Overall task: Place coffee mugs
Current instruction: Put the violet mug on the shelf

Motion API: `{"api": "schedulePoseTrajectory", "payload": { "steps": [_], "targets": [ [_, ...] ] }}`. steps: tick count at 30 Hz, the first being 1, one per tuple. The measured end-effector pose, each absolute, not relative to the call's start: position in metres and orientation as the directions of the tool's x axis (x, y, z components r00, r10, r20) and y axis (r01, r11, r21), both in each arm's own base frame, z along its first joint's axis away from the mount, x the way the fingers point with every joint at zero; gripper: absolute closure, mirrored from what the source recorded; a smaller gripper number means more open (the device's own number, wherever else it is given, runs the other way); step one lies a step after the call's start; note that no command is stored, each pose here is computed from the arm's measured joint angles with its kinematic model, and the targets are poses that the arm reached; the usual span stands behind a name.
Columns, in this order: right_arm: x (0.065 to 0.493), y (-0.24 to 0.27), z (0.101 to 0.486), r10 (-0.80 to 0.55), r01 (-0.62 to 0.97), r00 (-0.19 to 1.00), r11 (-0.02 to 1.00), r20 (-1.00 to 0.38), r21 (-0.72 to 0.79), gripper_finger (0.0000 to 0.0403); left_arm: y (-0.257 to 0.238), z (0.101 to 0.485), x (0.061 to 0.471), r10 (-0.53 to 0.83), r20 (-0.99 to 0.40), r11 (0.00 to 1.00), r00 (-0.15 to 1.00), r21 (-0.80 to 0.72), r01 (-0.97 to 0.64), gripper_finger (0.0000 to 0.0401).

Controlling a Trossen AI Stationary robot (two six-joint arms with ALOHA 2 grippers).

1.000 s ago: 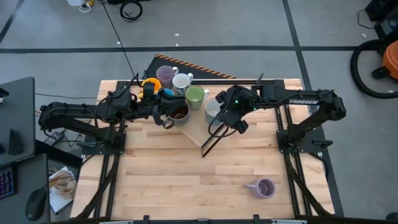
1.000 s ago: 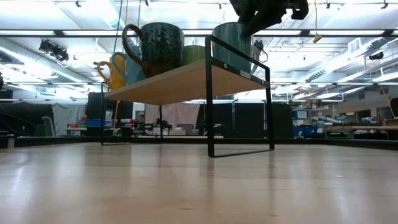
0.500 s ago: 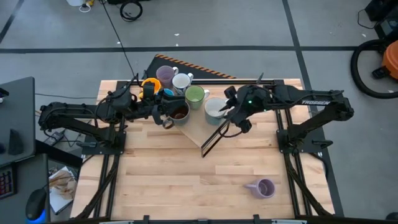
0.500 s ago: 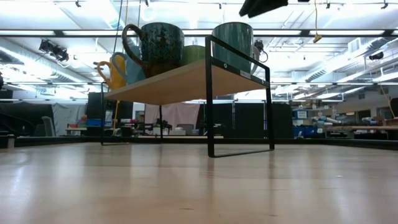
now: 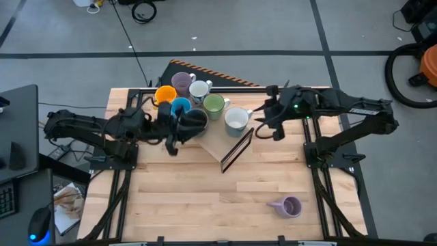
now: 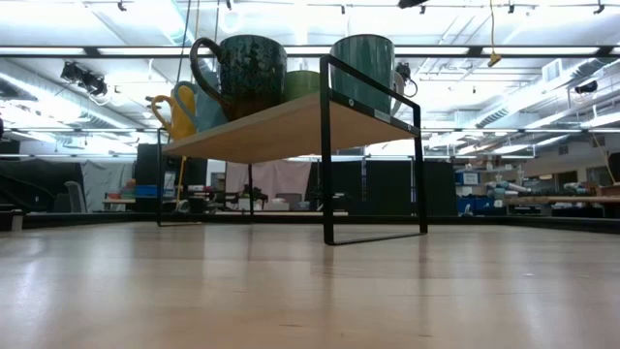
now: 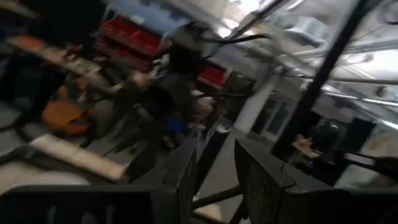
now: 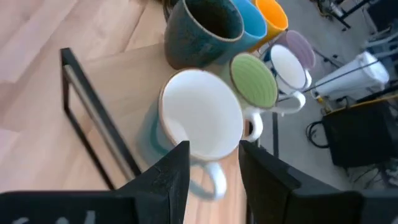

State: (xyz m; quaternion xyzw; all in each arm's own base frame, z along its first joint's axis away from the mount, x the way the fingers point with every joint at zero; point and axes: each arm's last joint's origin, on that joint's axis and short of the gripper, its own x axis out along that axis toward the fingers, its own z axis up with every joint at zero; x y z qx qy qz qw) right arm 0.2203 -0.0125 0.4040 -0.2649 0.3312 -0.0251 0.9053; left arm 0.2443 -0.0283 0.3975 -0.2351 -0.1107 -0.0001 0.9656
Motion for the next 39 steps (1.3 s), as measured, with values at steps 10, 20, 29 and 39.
{"api": "schedulePoseTrajectory", "payload": {
  "steps": [10,20,29,39],
  "targets": [
    [0.186,-0.001,0.405,-0.046,-0.108,0.739,0.977,-0.672,-0.185,0.0259,-0.059,0.382,0.27,-0.002,0.239,0.818,0.971,-0.558,0.14,0.0285],
    [0.171,0.016,0.356,0.224,-0.166,0.431,0.972,-0.874,0.167,0.0261,-0.064,0.367,0.289,0.12,0.223,0.713,0.967,-0.698,0.073,0.0285],
    [0.17,0.037,0.325,0.25,-0.189,0.343,0.963,-0.905,0.194,0.0261,-0.08,0.379,0.282,0.225,0.339,0.721,0.913,-0.688,0.077,0.0285],
    [0.163,0.07,0.318,0.249,-0.181,0.336,0.964,-0.908,0.197,0.0261,-0.115,0.37,0.274,0.33,0.276,0.652,0.903,-0.758,-0.007,0.0285]
  ]
}}
